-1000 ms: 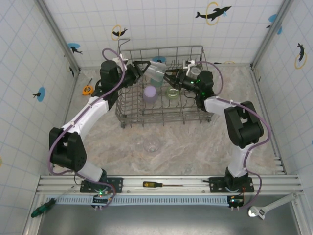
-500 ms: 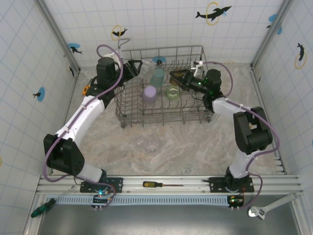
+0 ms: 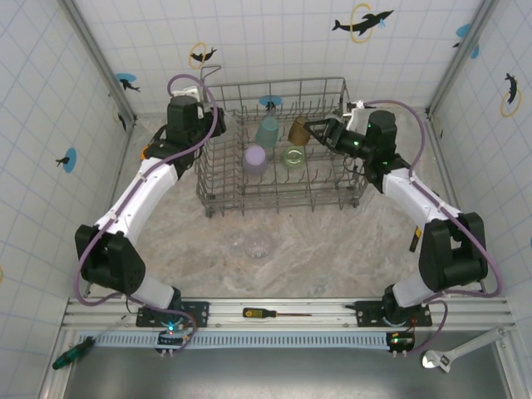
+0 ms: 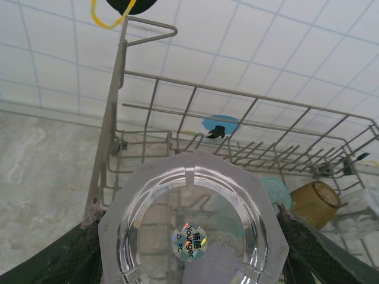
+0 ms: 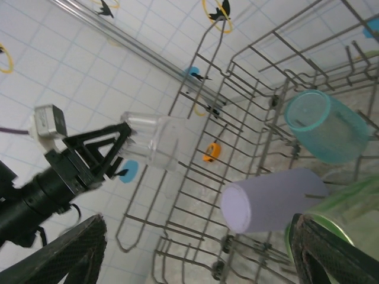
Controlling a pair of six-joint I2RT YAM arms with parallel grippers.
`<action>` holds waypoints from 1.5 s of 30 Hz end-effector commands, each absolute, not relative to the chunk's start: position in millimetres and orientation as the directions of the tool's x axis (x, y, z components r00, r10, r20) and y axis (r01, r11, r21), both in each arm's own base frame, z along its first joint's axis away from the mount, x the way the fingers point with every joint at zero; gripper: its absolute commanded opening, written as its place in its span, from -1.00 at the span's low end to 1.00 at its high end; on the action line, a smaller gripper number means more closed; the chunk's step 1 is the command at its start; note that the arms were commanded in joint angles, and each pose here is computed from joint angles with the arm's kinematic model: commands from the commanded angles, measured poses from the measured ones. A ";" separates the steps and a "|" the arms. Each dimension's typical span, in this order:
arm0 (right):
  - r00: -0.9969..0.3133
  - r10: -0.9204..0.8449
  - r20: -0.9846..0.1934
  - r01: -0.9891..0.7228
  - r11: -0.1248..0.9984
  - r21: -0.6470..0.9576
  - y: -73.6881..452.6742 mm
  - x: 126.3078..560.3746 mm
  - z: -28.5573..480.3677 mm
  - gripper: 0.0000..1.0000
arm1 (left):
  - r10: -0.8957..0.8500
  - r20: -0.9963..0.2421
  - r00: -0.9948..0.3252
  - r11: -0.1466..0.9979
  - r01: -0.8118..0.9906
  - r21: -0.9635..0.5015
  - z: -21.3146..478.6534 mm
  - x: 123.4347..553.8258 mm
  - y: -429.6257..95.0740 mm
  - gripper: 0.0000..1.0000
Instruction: Load the cups into the dish rack
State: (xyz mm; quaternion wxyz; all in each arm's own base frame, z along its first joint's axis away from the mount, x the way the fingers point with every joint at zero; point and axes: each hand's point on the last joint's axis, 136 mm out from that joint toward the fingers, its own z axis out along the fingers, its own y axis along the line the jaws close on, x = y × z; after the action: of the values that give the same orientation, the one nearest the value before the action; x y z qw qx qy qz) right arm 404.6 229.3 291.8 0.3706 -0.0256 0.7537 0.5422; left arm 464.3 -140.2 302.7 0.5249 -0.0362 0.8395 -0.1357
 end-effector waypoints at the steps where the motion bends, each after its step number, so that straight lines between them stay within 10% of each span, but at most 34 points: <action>1: -0.711 0.321 -0.625 -0.431 0.503 0.749 217.1 392.1 282.7 0.72 | -0.138 -0.892 -0.431 0.981 0.064 -0.183 309.9 473.3 -132.5 -1.00; 5: -0.704 0.319 -0.634 -0.420 0.534 0.734 209.5 384.6 277.0 0.99 | -0.128 -0.879 -0.459 0.983 0.061 -0.175 297.7 473.1 -133.4 -1.00; 45: -0.711 0.351 -0.609 -0.387 0.528 0.756 186.9 379.9 260.4 0.99 | 0.110 -0.776 -0.621 0.973 -0.093 0.213 198.6 537.6 -137.2 -1.00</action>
State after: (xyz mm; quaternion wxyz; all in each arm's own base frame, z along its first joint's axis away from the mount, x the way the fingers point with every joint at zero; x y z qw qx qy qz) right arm 384.6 187.5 248.3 0.3635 0.0002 0.7998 0.4777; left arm 531.1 -148.4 188.3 0.4245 0.0195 0.9015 0.0821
